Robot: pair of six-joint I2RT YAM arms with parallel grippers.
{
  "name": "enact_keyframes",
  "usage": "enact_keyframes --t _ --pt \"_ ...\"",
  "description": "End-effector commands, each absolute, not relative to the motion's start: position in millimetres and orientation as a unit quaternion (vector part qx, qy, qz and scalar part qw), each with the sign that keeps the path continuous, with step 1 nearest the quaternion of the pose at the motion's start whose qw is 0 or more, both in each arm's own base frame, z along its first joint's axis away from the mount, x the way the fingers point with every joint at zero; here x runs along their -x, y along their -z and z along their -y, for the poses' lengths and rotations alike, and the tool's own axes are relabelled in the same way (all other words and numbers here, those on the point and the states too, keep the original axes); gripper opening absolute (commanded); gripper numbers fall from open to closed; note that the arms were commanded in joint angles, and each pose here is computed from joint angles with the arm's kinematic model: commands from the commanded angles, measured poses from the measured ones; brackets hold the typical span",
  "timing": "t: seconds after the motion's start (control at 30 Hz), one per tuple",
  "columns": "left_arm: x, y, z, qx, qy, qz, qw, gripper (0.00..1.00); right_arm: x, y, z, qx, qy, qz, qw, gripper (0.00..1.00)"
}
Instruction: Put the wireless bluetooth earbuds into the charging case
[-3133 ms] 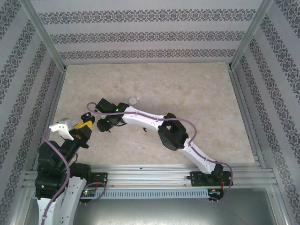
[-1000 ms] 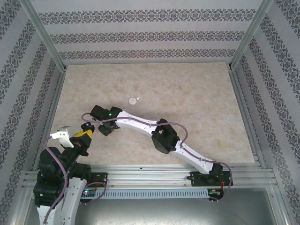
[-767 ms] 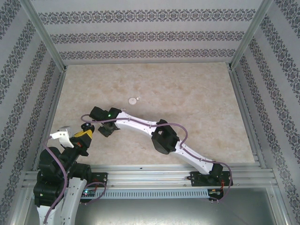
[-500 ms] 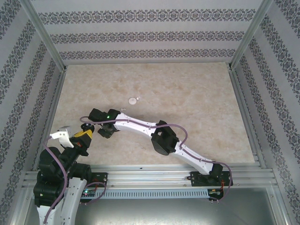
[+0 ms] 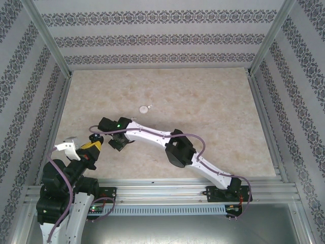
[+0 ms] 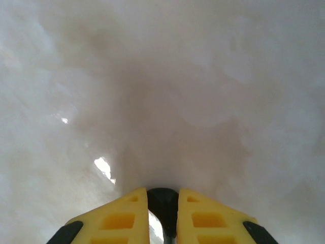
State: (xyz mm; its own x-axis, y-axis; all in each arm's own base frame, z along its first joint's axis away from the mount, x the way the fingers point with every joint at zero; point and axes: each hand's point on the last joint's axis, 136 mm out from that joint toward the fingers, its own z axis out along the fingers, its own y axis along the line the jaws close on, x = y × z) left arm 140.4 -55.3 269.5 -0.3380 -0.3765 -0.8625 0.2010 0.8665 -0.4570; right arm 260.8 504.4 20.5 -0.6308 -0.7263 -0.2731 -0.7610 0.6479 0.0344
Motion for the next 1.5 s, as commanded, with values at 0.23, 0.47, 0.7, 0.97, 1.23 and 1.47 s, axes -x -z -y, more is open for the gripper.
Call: enact_keyframes --t 0.23,0.47,0.7,0.97,1.23,1.47 --pt "-146.3 -279.1 95.5 -0.011 0.364 -0.744 0.560 0.00 -294.6 -83.2 -464.2 0.331 -0.120 -0.924 0.149 0.14" --pt "-160.7 -295.5 121.7 -0.068 0.440 -0.707 0.549 0.00 -317.1 -112.9 -420.6 0.256 -0.175 -0.935 0.173 0.16" --pt "-182.5 -304.3 133.3 -0.099 0.475 -0.678 0.553 0.00 -337.0 -143.0 -361.9 0.200 -0.186 -0.938 0.212 0.17" --pt "-212.8 -289.5 144.4 -0.116 0.475 -0.691 0.533 0.00 -348.5 -109.4 -267.6 0.144 -0.110 -0.978 0.107 0.18" --pt "-224.1 -241.9 217.1 -0.227 0.458 -0.705 0.492 0.00 -323.5 -56.5 -221.4 0.104 -0.076 -0.991 0.037 0.19" --pt "-227.4 -233.8 281.0 -0.315 0.479 -0.648 0.502 0.00 -313.2 -27.3 -213.6 0.095 -0.073 -0.993 0.018 0.19"
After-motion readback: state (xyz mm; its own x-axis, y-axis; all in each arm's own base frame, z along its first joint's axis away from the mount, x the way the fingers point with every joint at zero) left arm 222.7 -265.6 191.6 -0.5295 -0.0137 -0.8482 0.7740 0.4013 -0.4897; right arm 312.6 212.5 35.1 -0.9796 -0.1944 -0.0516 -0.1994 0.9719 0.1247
